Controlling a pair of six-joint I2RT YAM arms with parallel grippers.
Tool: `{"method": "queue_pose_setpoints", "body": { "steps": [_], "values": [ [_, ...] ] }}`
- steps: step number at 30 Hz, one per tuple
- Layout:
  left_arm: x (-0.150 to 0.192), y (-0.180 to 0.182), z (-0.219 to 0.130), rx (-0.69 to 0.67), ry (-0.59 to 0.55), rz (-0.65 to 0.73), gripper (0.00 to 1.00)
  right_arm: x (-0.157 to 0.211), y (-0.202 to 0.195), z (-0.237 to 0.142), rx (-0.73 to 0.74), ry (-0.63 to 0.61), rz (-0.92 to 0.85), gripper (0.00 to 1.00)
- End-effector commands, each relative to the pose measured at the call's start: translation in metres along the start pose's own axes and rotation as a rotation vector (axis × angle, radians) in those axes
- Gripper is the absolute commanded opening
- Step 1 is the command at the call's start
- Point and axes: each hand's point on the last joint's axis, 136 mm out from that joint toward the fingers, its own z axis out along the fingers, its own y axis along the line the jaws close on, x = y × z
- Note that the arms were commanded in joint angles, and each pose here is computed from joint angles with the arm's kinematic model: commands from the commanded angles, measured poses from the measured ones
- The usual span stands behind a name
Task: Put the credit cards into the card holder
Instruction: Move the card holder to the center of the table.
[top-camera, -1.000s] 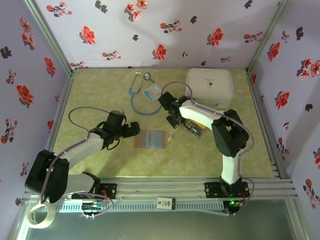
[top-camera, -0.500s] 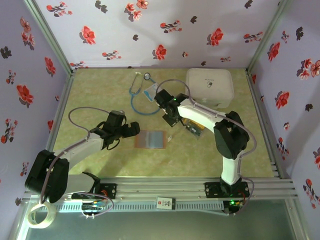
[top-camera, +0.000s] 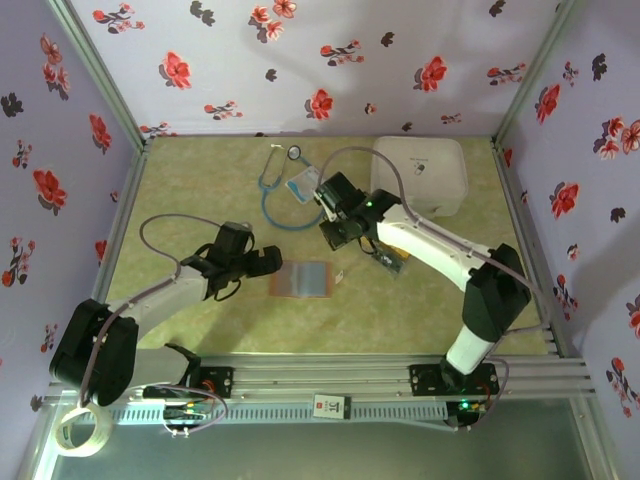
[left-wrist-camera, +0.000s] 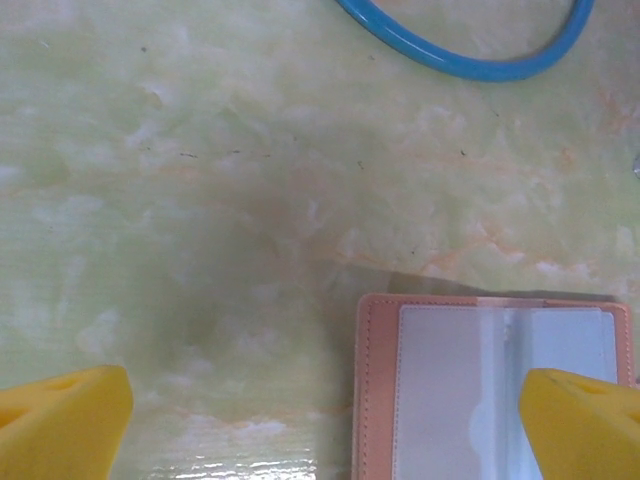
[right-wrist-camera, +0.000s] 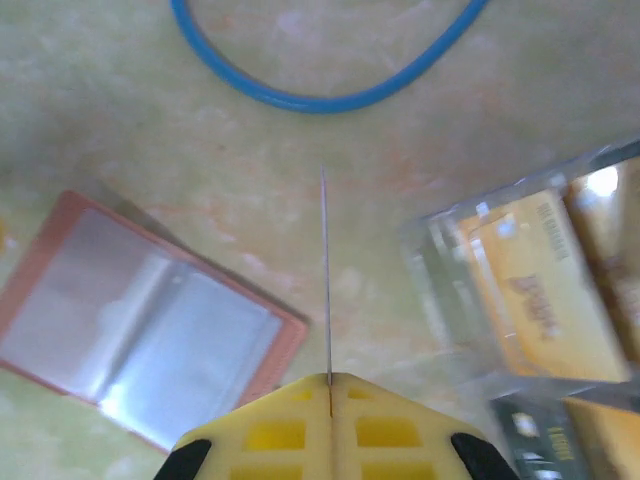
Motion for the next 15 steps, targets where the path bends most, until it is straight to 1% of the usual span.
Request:
{"method": "queue_pose_setpoints", "body": {
  "steps": [1, 6, 8, 12, 15],
  "values": [
    [0.010, 0.001, 0.000, -0.013, 0.028, 0.025, 1.00, -0.005, 0.029, -0.002, -0.193, -0.069, 0.200, 0.00],
    [0.017, 0.001, 0.002, -0.040, 0.040, 0.050, 1.00, 0.005, 0.043, 0.005, -0.329, -0.115, 0.370, 0.00],
    [0.019, 0.000, 0.004, -0.037, 0.043, 0.052, 1.00, 0.009, 0.046, 0.010, -0.354, -0.107, 0.399, 0.00],
    [0.025, -0.008, 0.006, -0.017, 0.045, 0.063, 1.00, 0.023, 0.042, 0.023, -0.332, -0.080, 0.418, 0.00],
    [0.029, -0.014, 0.008, -0.007, 0.050, 0.068, 1.00, 0.029, 0.033, 0.025, -0.297, -0.071, 0.414, 0.00]
  ]
}}
